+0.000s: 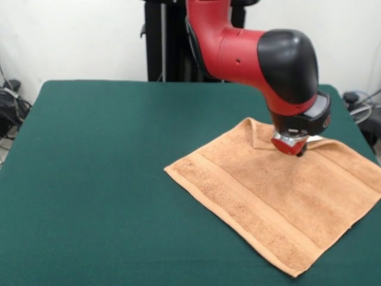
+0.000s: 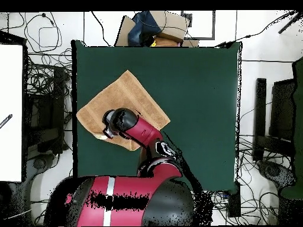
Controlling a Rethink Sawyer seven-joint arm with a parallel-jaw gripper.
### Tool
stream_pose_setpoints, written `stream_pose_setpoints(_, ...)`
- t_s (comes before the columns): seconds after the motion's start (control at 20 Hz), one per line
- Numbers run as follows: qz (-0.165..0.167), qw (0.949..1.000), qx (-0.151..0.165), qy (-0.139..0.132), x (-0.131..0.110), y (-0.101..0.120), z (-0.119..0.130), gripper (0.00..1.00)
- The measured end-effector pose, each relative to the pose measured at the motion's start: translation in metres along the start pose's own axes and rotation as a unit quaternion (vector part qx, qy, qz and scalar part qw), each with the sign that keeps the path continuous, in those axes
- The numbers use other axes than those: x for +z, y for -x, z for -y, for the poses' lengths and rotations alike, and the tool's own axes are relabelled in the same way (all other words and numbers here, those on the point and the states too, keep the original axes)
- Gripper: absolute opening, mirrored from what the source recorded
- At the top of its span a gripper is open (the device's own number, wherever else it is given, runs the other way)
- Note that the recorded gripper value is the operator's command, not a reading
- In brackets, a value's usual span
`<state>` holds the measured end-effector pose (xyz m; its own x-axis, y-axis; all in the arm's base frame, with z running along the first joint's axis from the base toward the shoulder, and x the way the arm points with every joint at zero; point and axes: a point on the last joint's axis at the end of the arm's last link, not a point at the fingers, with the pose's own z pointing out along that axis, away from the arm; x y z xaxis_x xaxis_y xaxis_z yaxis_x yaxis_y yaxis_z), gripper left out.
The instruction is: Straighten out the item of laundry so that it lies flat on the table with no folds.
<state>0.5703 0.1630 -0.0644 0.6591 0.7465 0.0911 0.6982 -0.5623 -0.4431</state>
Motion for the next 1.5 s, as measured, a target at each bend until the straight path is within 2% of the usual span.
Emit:
stream_pose_setpoints(0.55, -0.011, 0.9995, 0.017, -0.025, -0.004, 0.012, -0.01, 0.0)
stream_pose_setpoints(1.05, -0.016, 0.9991, 0.01, -0.037, -0.01, 0.016, -0.007, 0.0)
stream_pose_setpoints(1.3, -0.023, 0.9981, 0.02, -0.053, -0.028, 0.042, -0.001, 0.0)
stream_pose_setpoints(1.5, -0.016, 0.9975, 0.024, -0.065, -0.035, 0.067, 0.012, 0.0)
